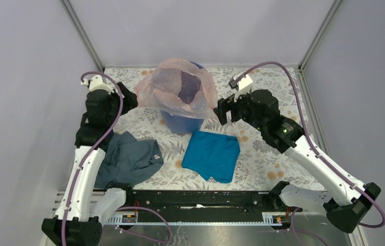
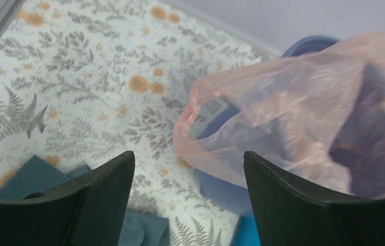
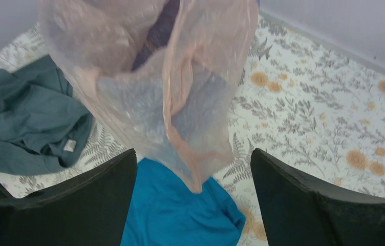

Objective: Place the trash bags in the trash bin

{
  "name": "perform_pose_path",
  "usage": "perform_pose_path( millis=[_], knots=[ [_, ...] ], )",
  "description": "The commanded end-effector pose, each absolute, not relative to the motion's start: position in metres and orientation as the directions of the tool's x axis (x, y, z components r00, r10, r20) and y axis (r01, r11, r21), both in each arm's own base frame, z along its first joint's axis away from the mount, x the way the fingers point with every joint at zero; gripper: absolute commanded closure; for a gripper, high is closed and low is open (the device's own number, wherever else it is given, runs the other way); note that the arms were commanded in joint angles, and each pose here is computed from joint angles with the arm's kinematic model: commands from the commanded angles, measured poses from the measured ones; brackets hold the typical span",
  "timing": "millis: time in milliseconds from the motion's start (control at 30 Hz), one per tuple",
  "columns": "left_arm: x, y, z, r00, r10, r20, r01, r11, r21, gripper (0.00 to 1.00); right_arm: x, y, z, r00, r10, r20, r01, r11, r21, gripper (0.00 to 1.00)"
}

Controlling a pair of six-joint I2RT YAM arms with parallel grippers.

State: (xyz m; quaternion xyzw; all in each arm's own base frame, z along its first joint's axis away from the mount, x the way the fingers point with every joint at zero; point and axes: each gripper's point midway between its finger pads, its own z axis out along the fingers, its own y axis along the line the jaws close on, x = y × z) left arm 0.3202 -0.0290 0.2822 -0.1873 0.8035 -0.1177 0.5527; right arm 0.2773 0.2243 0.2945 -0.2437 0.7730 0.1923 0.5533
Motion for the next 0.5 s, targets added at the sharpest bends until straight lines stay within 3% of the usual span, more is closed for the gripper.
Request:
perform_pose_path(
  millis=[0, 100, 233, 467],
  knots=[
    [0.328, -0.036, 0.351, -0.160, -0.418, -0.894, -0.034, 0.908, -0.418, 0.14, 0.285, 0.226, 0.331, -0.267, -0.168, -0.949, -0.576, 0.817, 0.017, 0.10],
    [0.344, -0.069, 0.378, -0.165, -0.409, -0.898, 0.162, 0.886, -0.434, 0.09, 0.305, 0.231, 0.344, -0.283, -0.135, -0.950, -0.519, 0.854, 0.034, 0.05],
    [0.375, -0.093, 0.384, -0.212, -0.373, -0.903, 0.286, 0.860, -0.422, 0.03, 0.324, 0.255, 0.350, -0.325, -0.156, -0.933, -0.529, 0.847, 0.043, 0.09],
    [0.411, -0.084, 0.379, -0.240, -0.372, -0.897, 0.200, 0.885, -0.420, 0.01, 0.348, 0.278, 0.349, -0.311, -0.286, -0.906, -0.497, 0.862, -0.101, 0.21]
  ],
)
